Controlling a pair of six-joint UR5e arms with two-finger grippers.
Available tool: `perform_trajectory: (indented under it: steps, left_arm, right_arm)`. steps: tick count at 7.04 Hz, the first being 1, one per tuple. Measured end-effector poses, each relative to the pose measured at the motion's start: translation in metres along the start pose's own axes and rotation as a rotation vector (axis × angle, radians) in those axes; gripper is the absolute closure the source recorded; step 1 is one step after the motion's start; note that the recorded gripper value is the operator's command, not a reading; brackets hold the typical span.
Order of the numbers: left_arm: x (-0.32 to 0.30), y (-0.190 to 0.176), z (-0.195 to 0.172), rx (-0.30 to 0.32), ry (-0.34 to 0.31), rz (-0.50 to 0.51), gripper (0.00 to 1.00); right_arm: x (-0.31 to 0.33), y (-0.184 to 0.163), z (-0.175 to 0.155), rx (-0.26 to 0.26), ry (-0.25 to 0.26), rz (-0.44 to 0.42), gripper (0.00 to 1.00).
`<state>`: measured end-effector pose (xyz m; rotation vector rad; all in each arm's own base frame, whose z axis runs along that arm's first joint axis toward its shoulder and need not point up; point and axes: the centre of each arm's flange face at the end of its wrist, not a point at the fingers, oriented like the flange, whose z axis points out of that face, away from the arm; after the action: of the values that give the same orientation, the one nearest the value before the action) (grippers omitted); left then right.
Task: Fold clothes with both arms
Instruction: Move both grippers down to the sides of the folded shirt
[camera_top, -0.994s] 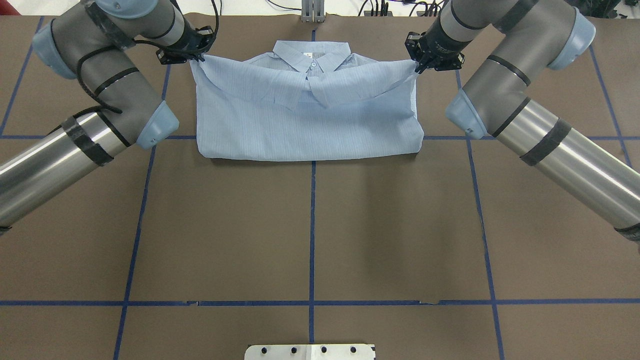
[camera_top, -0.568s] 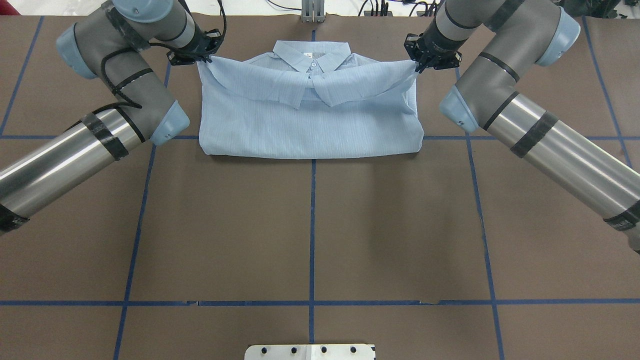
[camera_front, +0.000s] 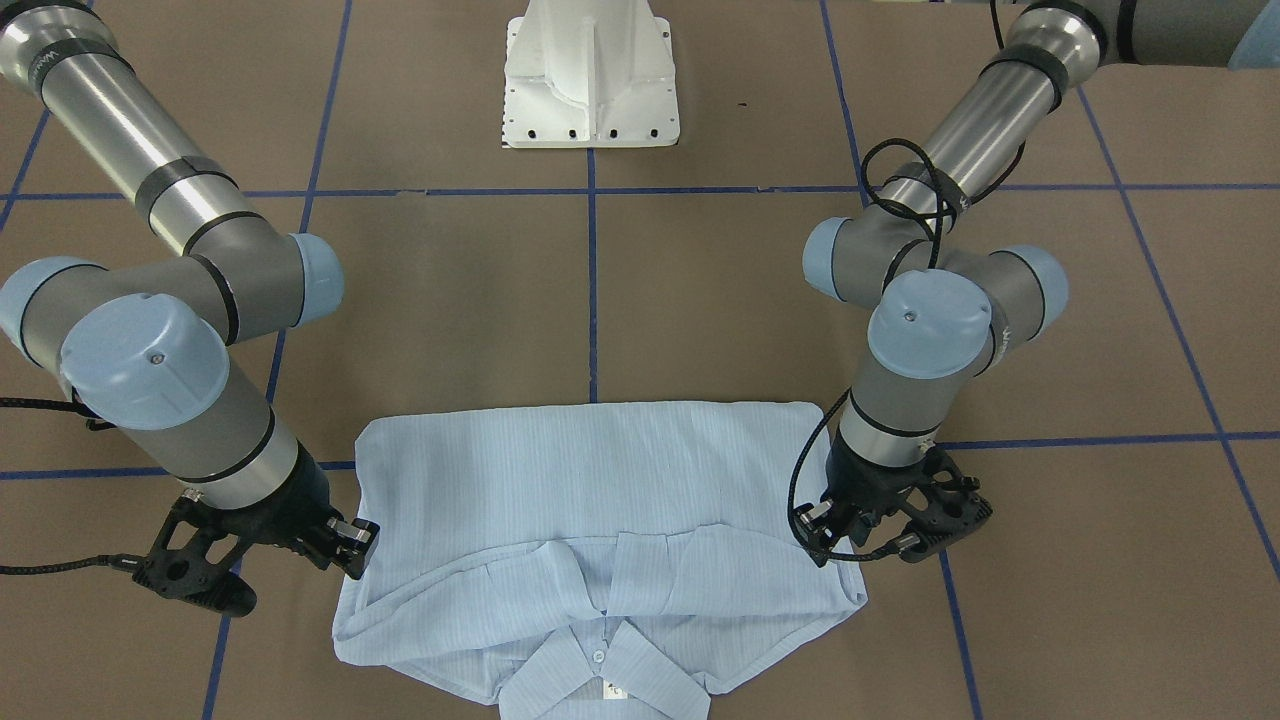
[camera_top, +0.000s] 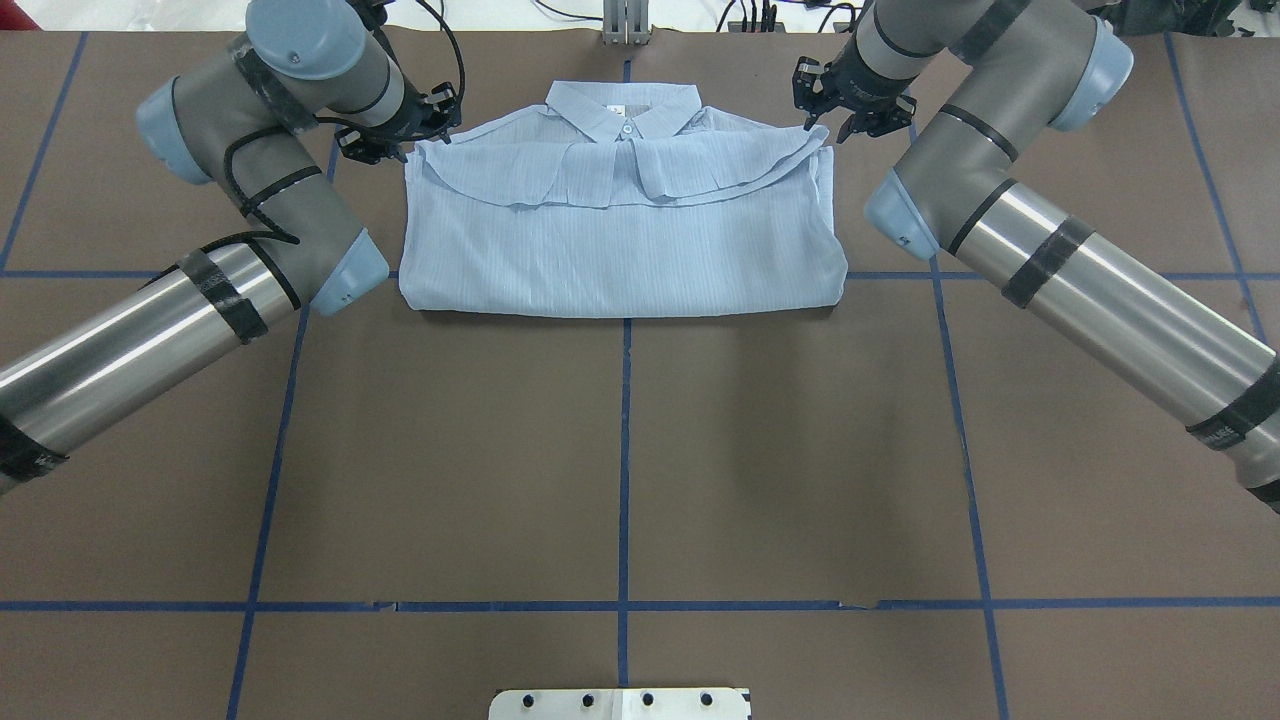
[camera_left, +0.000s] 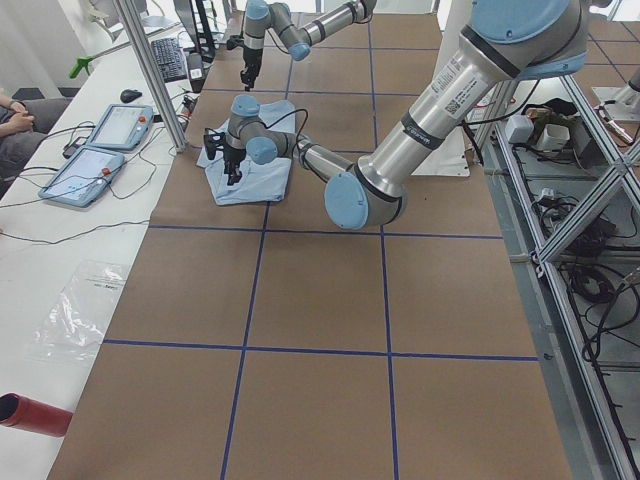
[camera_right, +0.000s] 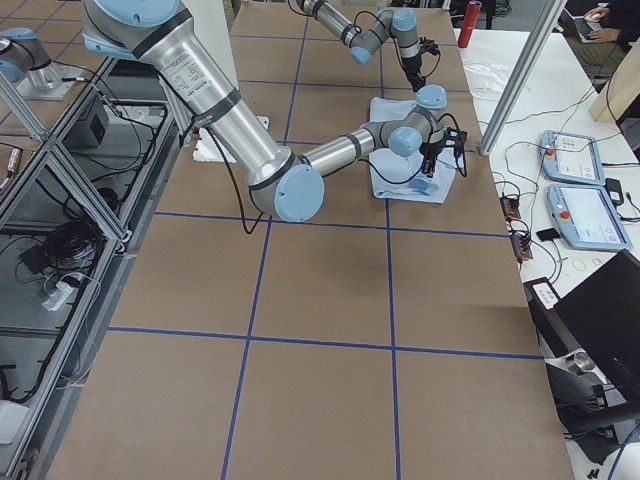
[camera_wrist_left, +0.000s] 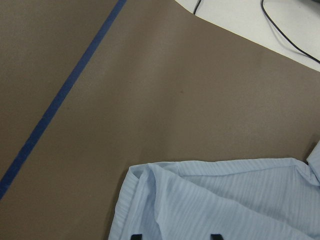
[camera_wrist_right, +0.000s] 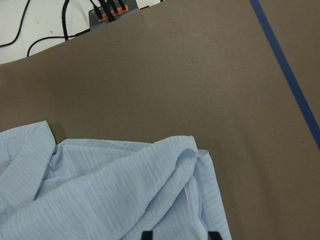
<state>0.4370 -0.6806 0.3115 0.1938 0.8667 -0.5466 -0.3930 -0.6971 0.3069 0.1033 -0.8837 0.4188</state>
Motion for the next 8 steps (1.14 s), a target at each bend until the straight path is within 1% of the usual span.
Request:
perform_trajectory:
  steps: [1,2,3,4,5,6,7,8]
  left_arm:
    - [-0.010,0.002,-0.006,0.001,0.007,0.002,0.00]
    - [-0.021,0.008,-0.020,0.001,0.022,0.006,0.00]
    - [-0.027,0.013,-0.035,0.002,0.029,0.008,0.00]
    - [-0.027,0.017,-0.050,0.002,0.032,0.008,0.00]
    - [-0.025,0.019,-0.059,0.002,0.036,0.009,0.00]
    - [-0.024,0.020,-0.063,0.002,0.037,0.009,0.01]
    - [-0.024,0.021,-0.066,0.002,0.039,0.008,0.01]
    - [-0.025,0.021,-0.066,0.002,0.038,0.008,0.01]
  right_arm:
    - [-0.002,0.004,0.001,-0.004,-0.002,-0.004,0.00]
    - [0.001,0.023,0.006,-0.019,-0.009,-0.017,0.00]
    - [0.010,0.050,0.013,-0.041,-0.013,-0.032,0.00]
    - [0.025,0.072,0.023,-0.063,-0.003,-0.044,0.00]
    - [0.039,0.086,0.033,-0.079,0.011,-0.050,0.01]
    - [0.048,0.092,0.039,-0.088,0.022,-0.053,0.20]
    - [0.055,0.096,0.043,-0.097,0.031,-0.055,0.65]
    - [0.058,0.102,0.045,-0.105,0.033,-0.060,0.93]
